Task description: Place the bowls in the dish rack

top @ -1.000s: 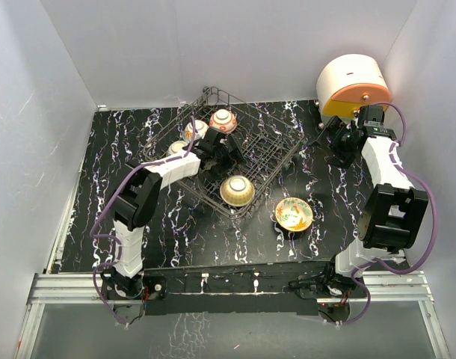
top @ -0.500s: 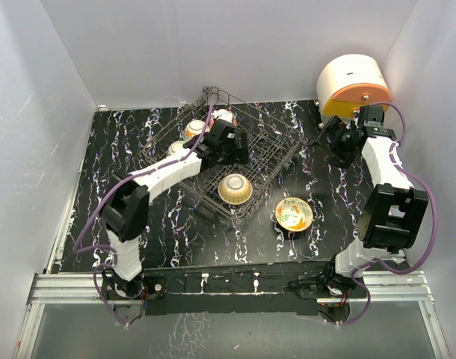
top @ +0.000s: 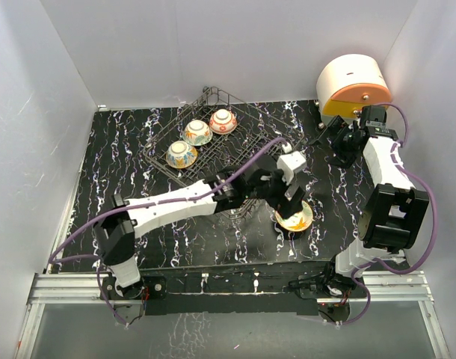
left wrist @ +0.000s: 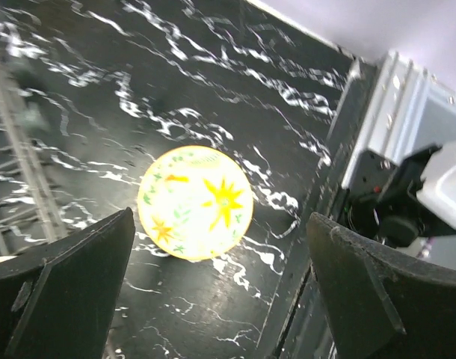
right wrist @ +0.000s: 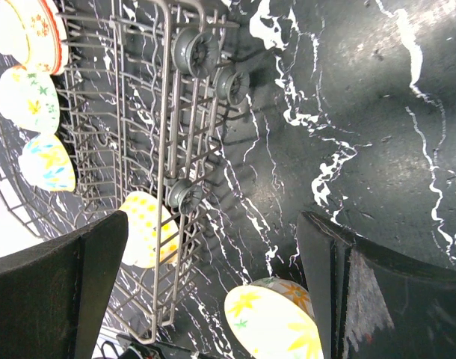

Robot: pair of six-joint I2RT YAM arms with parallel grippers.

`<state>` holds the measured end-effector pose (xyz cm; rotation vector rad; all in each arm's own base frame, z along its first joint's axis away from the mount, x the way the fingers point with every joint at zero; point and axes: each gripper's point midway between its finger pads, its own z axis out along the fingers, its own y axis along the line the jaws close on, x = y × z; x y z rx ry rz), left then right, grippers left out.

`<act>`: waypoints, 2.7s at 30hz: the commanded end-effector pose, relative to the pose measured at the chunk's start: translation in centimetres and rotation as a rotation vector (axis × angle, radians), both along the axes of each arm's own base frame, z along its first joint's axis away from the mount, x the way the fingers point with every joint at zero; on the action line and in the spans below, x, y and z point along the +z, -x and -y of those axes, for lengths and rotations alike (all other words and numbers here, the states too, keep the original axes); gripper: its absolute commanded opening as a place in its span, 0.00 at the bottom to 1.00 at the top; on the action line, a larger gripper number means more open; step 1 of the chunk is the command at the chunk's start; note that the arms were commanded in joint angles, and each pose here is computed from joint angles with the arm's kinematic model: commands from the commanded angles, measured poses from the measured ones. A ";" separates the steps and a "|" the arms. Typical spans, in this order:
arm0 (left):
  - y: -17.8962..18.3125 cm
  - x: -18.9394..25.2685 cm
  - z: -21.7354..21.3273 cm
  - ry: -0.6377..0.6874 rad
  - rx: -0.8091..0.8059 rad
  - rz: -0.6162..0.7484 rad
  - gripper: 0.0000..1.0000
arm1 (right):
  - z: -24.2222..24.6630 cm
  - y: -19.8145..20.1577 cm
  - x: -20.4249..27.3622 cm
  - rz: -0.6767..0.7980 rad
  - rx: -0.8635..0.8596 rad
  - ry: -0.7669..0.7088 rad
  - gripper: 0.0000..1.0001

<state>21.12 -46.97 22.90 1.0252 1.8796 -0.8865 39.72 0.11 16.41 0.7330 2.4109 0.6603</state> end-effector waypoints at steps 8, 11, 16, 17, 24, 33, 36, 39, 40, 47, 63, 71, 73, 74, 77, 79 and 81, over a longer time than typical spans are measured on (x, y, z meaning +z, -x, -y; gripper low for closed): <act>5.0 -9.2 4.7 -0.140 -0.235 0.061 0.92 | 4.5 -2.7 3.4 0.135 -0.081 0.034 0.99; 6.0 -10.5 5.4 -0.151 -0.265 0.060 0.91 | 4.9 -2.6 3.2 0.132 -0.084 0.048 0.99; 7.3 -12.0 6.3 -0.175 -0.292 0.070 0.90 | 5.5 -2.0 2.0 0.110 -0.091 0.052 0.99; 7.1 -12.9 6.3 -0.198 -0.285 0.078 0.90 | 5.5 -1.9 1.7 0.106 -0.090 0.049 0.99; 4.9 -15.7 6.7 -0.277 -0.220 0.184 0.85 | 5.8 -1.6 1.1 0.099 -0.090 0.042 0.99; 2.4 -16.9 7.4 -0.326 -0.162 0.281 0.70 | 5.7 -1.7 0.5 0.089 -0.082 0.029 0.99; 2.7 -17.4 7.1 -0.332 -0.157 0.262 0.56 | 5.7 -1.7 0.5 0.088 -0.081 0.030 0.99; 2.7 -17.3 6.5 -0.340 -0.145 0.261 0.32 | 5.7 -1.7 0.5 0.087 -0.083 0.030 0.99; 2.6 -17.1 6.3 -0.339 -0.137 0.264 0.18 | 5.7 -1.7 0.4 0.087 -0.084 0.031 0.99; 2.3 -12.9 6.6 -0.286 -0.112 0.278 0.00 | 6.7 -1.5 0.5 0.085 -0.113 0.036 0.99; -11.0 13.2 3.0 0.456 0.178 0.002 0.00 | 7.9 -1.7 2.0 0.128 -0.169 -0.017 0.99; -19.9 12.1 -2.0 0.753 0.339 -0.415 0.00 | 7.9 -2.2 2.0 0.135 -0.176 -0.039 0.99; -20.8 11.0 -1.9 0.772 0.346 -0.498 0.00 | 8.0 -2.3 1.9 0.132 -0.178 -0.041 0.99; -21.3 10.3 -1.7 0.787 0.347 -0.552 0.00 | 8.2 -2.4 1.8 0.132 -0.181 -0.040 0.99; -22.7 8.8 -1.2 0.861 0.342 -0.692 0.00 | 8.4 -2.6 1.6 0.128 -0.185 -0.040 0.99; -23.7 6.9 -0.5 0.878 0.346 -0.761 0.00 | 8.7 -2.7 1.5 0.127 -0.189 -0.039 0.99; -24.4 5.3 0.1 0.875 0.359 -0.808 0.00 | 9.0 -2.7 1.3 0.123 -0.194 -0.038 0.99</act>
